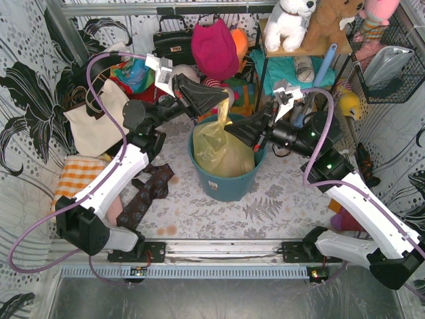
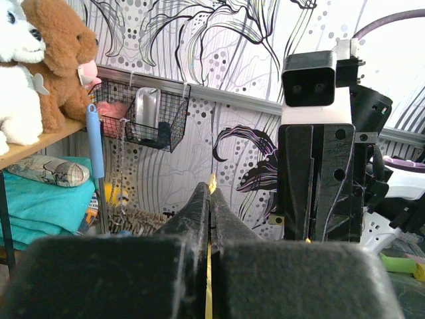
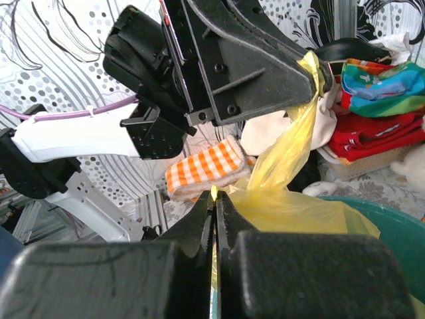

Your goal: Tie the trash bag

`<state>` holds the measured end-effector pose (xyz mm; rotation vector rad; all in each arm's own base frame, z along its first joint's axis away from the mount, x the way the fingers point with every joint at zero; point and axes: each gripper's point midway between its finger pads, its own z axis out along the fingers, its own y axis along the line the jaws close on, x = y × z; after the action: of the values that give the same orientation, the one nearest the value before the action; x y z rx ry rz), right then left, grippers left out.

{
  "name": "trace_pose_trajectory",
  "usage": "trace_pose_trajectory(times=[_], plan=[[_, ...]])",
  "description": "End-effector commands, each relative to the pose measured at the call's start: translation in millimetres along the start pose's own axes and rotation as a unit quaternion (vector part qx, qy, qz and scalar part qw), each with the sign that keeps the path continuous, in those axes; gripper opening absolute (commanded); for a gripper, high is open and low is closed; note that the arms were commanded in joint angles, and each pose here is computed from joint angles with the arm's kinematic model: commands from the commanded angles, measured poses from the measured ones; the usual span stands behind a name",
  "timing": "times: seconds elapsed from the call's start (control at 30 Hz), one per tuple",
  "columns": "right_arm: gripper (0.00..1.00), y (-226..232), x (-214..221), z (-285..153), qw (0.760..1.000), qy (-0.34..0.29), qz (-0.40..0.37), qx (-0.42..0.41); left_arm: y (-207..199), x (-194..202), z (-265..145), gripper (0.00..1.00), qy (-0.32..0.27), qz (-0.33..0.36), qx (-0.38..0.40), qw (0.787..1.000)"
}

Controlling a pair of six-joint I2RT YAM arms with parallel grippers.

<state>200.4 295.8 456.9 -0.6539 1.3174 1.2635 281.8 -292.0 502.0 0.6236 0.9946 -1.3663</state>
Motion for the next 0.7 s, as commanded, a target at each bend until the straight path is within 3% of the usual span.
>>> trace_pose_trajectory(times=[0.0,0.23,0.67], plan=[[0.00,5,-13,-3,1.000,-0.015,-0.022,0.015,2,-10,1,0.00,-0.011,0.022,-0.005,1.000],[0.00,4,7,11,0.999,0.028,-0.007,0.038,3,-8,1,0.00,-0.008,0.020,-0.005,1.000],[0.00,-21,40,19,0.983,0.067,0.002,0.171,5,-6,1,0.00,-0.005,0.018,-0.004,1.000]])
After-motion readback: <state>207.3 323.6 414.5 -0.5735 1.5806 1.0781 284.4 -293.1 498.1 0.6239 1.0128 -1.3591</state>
